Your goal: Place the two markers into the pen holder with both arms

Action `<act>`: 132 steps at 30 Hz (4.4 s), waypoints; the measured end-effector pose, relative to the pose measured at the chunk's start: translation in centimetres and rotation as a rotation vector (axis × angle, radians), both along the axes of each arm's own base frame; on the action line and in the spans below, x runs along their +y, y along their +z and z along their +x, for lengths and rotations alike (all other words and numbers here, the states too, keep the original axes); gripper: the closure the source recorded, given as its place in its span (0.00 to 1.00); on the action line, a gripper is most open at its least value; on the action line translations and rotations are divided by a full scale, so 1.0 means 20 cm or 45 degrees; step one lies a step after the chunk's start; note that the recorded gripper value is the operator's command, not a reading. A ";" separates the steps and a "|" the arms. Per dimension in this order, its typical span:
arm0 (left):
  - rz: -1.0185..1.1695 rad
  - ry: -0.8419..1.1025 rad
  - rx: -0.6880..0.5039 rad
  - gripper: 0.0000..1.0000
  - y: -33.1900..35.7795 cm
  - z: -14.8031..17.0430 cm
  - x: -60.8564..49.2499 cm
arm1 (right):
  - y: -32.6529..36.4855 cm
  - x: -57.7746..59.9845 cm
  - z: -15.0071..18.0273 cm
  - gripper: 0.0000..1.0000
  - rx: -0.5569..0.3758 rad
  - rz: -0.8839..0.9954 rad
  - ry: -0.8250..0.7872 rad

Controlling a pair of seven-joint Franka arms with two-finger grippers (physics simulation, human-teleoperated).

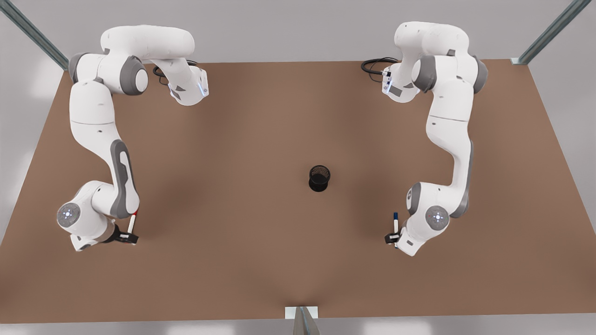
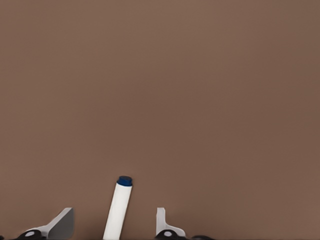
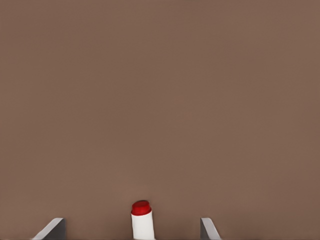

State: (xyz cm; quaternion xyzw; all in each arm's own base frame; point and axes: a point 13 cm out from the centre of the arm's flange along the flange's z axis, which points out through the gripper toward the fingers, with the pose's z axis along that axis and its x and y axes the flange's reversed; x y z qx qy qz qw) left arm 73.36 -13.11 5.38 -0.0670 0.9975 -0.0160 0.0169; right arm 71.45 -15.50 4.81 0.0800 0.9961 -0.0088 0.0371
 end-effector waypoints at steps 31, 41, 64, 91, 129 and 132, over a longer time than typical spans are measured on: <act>0.002 -0.184 0.001 0.76 -0.10 -0.01 -0.01 | -0.06 -0.01 -0.12 0.75 0.005 0.011 0.093; -0.006 -0.199 -0.069 0.79 0.39 0.10 -0.07 | 0.62 0.51 0.17 0.79 -0.230 0.083 0.264; -0.906 -0.586 -0.113 0.79 1.33 -1.05 -1.57 | 0.79 0.74 0.21 0.79 -0.253 0.134 0.301; -0.780 -1.104 -0.855 0.79 0.89 -0.94 -1.50 | 0.77 0.71 0.22 0.79 -0.251 0.131 0.313; 0.117 -1.536 -0.233 0.00 2.16 -0.39 0.40 | 1.51 2.78 -0.04 0.78 -0.574 0.261 0.905; 0.056 -1.328 -0.104 0.00 2.04 -0.45 0.41 | 1.56 3.18 -0.28 0.78 -0.626 0.227 1.012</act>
